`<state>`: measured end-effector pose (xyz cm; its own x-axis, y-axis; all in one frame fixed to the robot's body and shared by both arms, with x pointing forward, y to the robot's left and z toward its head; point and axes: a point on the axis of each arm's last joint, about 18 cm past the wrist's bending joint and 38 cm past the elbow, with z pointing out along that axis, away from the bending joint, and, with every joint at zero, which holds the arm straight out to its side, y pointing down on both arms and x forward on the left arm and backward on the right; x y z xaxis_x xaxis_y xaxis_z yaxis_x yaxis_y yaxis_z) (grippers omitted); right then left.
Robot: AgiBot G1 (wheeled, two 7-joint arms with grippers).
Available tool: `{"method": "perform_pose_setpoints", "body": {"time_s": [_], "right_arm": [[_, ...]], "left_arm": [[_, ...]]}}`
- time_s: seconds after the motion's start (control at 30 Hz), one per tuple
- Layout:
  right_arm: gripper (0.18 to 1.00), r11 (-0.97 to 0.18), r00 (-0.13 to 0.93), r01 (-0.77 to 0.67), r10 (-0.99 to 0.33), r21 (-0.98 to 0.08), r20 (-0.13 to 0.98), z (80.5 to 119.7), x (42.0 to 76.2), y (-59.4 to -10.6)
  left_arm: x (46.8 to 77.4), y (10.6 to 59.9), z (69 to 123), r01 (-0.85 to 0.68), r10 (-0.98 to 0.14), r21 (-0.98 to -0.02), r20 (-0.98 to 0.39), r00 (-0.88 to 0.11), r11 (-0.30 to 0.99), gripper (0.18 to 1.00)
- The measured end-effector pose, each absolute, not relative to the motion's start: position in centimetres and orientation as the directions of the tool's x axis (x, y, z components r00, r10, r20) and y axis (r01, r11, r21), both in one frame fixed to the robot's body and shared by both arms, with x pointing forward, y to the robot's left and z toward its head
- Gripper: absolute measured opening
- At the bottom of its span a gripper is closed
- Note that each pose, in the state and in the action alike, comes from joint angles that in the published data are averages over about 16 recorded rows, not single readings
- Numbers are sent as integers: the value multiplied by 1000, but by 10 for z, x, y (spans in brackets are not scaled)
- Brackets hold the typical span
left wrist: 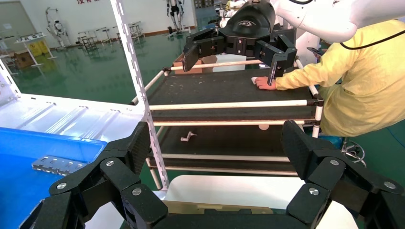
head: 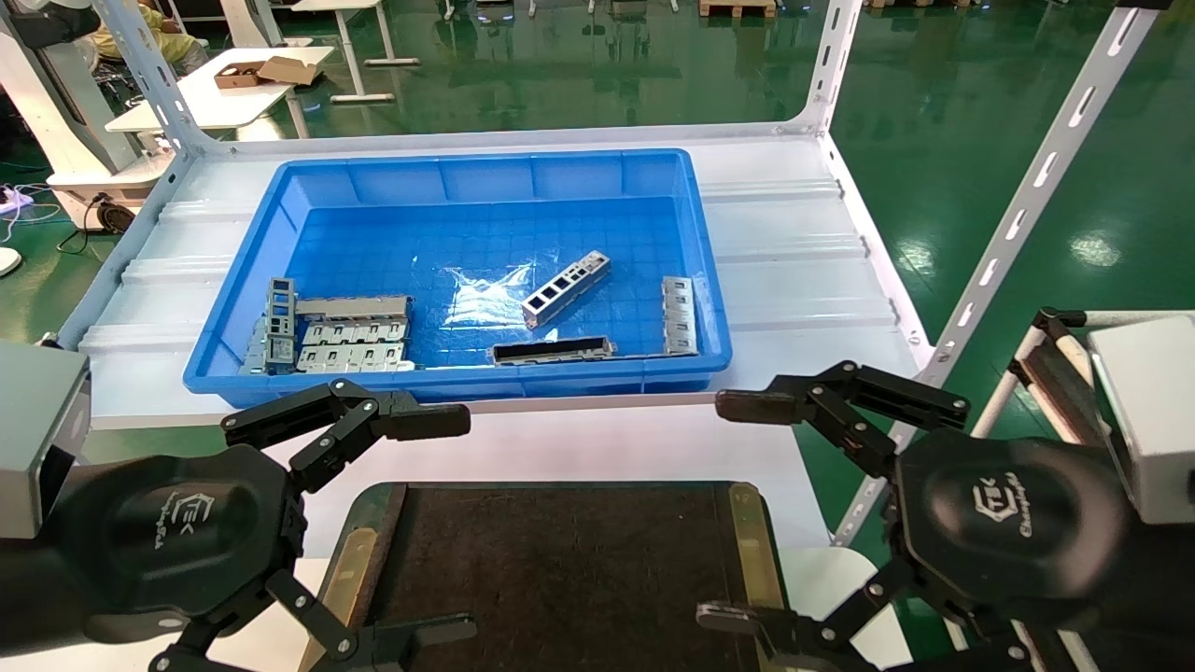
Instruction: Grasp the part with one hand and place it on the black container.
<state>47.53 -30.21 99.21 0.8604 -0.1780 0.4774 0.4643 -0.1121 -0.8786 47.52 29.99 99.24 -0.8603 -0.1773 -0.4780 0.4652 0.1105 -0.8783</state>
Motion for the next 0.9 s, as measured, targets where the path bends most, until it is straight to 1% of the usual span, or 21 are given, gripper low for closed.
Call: {"method": "perform_pose_setpoints", "body": {"time_s": [0.9], "right_arm": [[1001, -112, 860, 464, -178, -879, 477, 992, 475, -302]], "left_arm": [[475, 300, 992, 465, -177, -878, -478, -860, 111, 1001]]}}
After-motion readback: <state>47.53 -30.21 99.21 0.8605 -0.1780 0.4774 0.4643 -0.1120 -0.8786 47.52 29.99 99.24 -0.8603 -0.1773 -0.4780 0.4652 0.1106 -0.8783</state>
